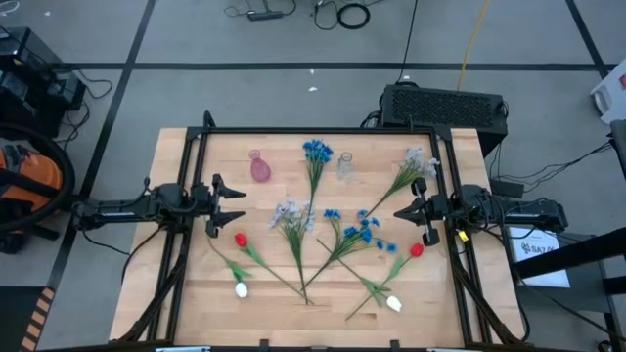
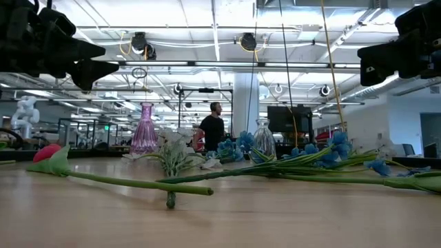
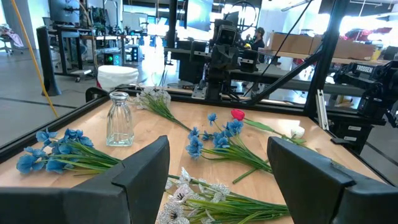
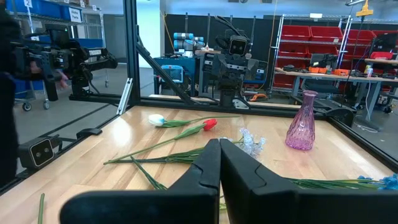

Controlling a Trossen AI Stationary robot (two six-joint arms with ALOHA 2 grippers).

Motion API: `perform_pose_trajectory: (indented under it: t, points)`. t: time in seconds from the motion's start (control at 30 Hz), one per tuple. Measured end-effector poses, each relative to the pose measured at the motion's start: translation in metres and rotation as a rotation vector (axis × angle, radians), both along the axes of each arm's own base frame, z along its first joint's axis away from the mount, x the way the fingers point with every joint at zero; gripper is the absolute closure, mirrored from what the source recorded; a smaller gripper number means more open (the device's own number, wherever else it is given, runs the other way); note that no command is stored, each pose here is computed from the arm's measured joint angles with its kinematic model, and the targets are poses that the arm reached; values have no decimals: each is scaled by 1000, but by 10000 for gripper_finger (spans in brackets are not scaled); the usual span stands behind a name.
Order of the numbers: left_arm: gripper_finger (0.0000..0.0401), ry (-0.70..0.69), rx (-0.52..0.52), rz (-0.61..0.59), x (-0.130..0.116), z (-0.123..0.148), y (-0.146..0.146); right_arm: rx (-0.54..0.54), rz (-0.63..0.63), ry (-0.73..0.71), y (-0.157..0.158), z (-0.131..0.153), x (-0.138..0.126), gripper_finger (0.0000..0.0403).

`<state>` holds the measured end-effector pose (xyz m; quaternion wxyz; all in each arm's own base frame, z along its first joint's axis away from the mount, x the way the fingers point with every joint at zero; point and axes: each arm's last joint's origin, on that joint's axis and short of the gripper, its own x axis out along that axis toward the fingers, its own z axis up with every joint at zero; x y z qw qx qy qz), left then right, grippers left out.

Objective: Sort flowers into vase by color

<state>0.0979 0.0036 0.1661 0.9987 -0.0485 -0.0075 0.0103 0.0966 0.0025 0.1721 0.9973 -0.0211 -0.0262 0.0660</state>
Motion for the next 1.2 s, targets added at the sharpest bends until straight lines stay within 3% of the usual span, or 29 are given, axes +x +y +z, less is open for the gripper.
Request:
perform_pose_trajectory:
  t: [0.6,0.83,1.07,1.2]
  points:
    - [125,-35,-3,0,0,4,0,0,-1,0,0,0,0,403]
    - [125,-101,-209,50,-1,12,2,0,-1,0,0,0,0,403]
    - [125,-144,-128,54,-5,35,2,0,-1,0,0,0,0,403]
    - [125,-101,-131,70,-5,52,2,0,0,0,0,0,0,403]
